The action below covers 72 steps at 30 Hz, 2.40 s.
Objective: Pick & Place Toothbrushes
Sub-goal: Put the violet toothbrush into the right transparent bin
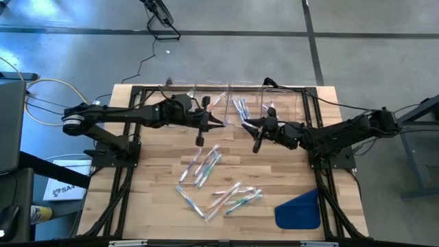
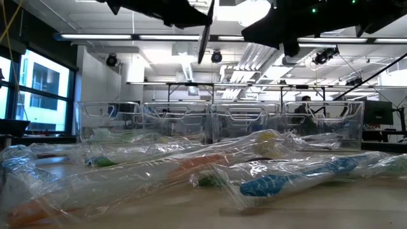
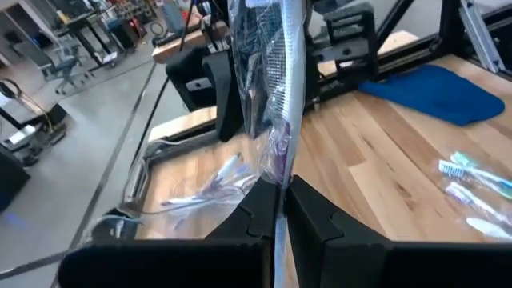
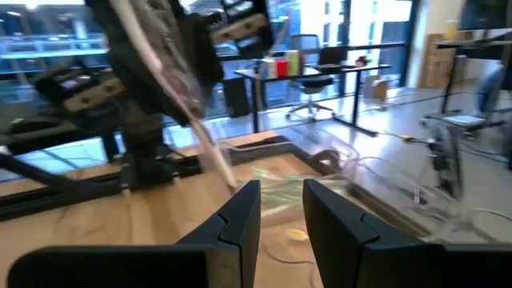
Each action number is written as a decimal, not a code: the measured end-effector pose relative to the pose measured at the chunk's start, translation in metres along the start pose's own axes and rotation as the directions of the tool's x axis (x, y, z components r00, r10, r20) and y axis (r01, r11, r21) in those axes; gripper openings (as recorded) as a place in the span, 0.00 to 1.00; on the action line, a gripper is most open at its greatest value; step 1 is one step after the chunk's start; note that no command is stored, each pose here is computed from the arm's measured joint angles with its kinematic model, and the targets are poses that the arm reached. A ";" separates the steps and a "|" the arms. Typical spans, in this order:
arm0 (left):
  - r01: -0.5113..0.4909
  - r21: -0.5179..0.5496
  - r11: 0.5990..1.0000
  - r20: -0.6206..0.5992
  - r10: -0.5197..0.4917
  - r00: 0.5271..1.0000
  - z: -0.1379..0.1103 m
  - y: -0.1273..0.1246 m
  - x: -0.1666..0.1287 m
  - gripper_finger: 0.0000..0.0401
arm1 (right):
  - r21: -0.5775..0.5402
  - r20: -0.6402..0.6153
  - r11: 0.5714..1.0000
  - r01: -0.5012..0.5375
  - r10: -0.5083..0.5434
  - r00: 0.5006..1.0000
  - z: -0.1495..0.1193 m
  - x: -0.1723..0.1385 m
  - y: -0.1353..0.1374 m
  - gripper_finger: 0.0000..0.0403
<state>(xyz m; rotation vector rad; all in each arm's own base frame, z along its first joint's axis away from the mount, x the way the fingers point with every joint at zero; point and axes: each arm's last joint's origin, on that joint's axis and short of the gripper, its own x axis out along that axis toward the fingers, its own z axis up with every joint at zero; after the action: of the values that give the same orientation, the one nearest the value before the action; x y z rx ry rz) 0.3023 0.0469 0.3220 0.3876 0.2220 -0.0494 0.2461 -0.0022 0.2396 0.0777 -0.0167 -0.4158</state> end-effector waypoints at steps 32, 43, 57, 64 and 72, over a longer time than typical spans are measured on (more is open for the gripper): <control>0.110 -0.035 0.993 0.234 -0.099 0.967 -0.002 -0.008 0.043 0.02 | -0.086 0.189 0.940 -0.331 0.342 0.921 0.021 -0.001 0.004 0.56; 0.141 -0.042 0.989 0.245 -0.126 0.961 0.005 -0.004 0.067 0.02 | -0.084 0.162 0.935 -0.344 0.354 0.921 0.018 0.000 0.004 0.56; 0.150 -0.060 0.987 0.213 -0.135 0.968 0.004 -0.004 0.068 0.02 | -0.108 0.178 0.931 -0.349 0.363 0.915 0.020 -0.001 0.005 0.35; 0.147 -0.061 0.987 0.211 -0.131 0.969 0.004 -0.004 0.068 0.02 | -0.121 0.182 0.923 -0.365 0.383 0.906 0.020 -0.001 0.005 0.14; 0.153 -0.074 0.985 0.212 -0.135 0.968 0.004 -0.004 0.068 0.04 | -0.153 0.182 0.923 -0.353 0.378 0.908 0.020 -0.001 0.005 0.05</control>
<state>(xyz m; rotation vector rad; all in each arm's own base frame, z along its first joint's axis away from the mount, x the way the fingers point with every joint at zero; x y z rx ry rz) 0.3694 0.0410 0.3088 0.2734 0.0468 -0.2211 0.2466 0.0013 0.2602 -0.0854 -0.2116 -0.0451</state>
